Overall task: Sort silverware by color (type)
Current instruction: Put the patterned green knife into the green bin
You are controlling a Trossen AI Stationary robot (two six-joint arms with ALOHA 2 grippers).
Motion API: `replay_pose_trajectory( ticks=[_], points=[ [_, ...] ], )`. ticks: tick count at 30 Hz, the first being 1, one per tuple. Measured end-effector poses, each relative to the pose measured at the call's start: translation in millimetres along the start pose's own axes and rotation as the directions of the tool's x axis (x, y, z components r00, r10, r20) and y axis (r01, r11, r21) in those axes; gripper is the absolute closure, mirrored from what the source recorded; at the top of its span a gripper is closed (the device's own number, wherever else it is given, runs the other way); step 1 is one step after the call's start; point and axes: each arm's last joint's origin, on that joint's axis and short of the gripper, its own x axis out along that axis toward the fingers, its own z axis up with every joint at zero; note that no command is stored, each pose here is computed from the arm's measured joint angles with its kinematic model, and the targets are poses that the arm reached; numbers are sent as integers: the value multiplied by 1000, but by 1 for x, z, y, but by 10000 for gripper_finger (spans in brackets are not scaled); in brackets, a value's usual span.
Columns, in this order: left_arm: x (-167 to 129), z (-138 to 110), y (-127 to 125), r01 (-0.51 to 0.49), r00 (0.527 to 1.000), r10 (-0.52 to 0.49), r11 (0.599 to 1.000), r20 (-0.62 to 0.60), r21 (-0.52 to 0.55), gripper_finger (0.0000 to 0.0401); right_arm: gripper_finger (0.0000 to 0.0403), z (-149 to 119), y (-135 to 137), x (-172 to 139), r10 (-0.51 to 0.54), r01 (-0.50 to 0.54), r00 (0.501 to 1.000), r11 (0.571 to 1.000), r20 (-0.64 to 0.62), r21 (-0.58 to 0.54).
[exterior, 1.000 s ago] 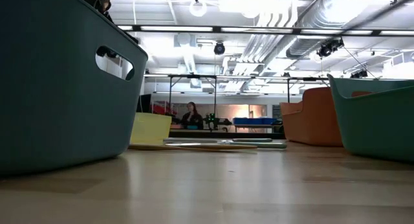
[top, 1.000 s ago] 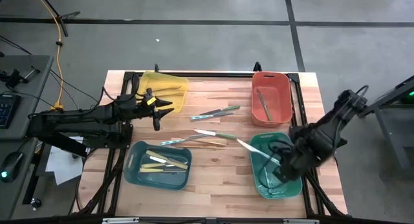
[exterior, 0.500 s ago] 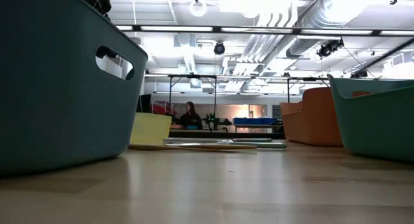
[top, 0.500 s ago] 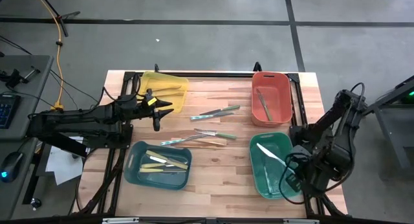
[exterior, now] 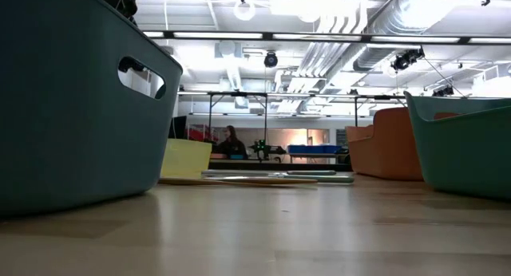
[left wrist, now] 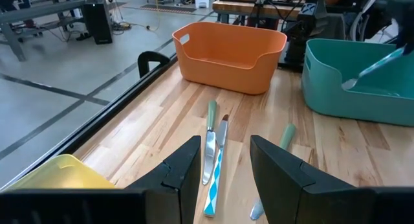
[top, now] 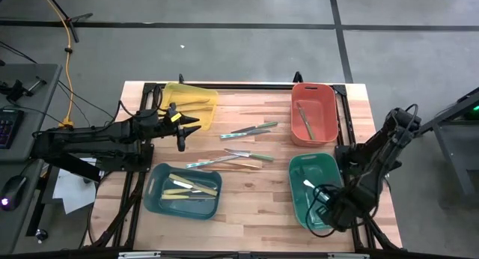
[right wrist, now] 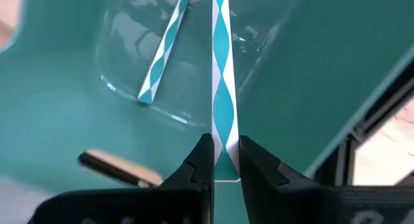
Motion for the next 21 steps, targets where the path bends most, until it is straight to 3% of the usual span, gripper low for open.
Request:
replay_pose_trajectory(
  ticks=[14,21],
  points=[
    [0,0,0,0,1000,0,1000,4,-2,279,373,7,-3,62,74,-74,996,997,-46,7],
    [0,0,0,0,1000,0,1000,4,-2,279,365,9,-8,72,58,-57,997,998,-57,8]
  ],
)
